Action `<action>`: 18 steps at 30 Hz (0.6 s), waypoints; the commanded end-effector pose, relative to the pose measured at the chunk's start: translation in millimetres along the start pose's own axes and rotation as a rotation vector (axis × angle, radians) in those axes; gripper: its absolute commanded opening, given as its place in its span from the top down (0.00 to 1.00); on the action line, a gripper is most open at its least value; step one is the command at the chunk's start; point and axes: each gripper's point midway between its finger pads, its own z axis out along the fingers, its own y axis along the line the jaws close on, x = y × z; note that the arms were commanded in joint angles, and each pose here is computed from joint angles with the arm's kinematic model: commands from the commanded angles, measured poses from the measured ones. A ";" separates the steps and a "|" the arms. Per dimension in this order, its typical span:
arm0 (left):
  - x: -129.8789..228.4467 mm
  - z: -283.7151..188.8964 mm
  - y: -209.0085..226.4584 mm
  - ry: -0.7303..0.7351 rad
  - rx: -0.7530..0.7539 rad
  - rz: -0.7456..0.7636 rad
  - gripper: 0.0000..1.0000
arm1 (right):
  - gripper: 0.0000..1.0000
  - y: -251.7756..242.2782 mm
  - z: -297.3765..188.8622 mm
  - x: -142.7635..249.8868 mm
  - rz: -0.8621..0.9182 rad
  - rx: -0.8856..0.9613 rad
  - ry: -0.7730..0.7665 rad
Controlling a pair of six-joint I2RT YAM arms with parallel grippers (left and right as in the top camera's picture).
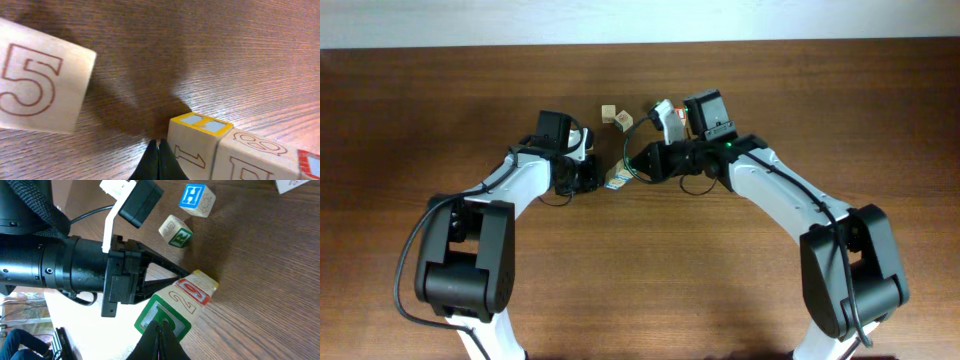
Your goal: Rotate 4 blocks
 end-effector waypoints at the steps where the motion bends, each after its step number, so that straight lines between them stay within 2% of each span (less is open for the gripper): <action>1: 5.8 0.7 -36.1 0.037 0.138 0.047 1.00 | 0.96 -6.1 15.2 18.2 0.019 0.039 0.049; 18: 5.7 0.7 -36.0 0.037 0.137 0.047 1.00 | 0.96 -8.0 20.3 10.7 0.025 0.087 0.009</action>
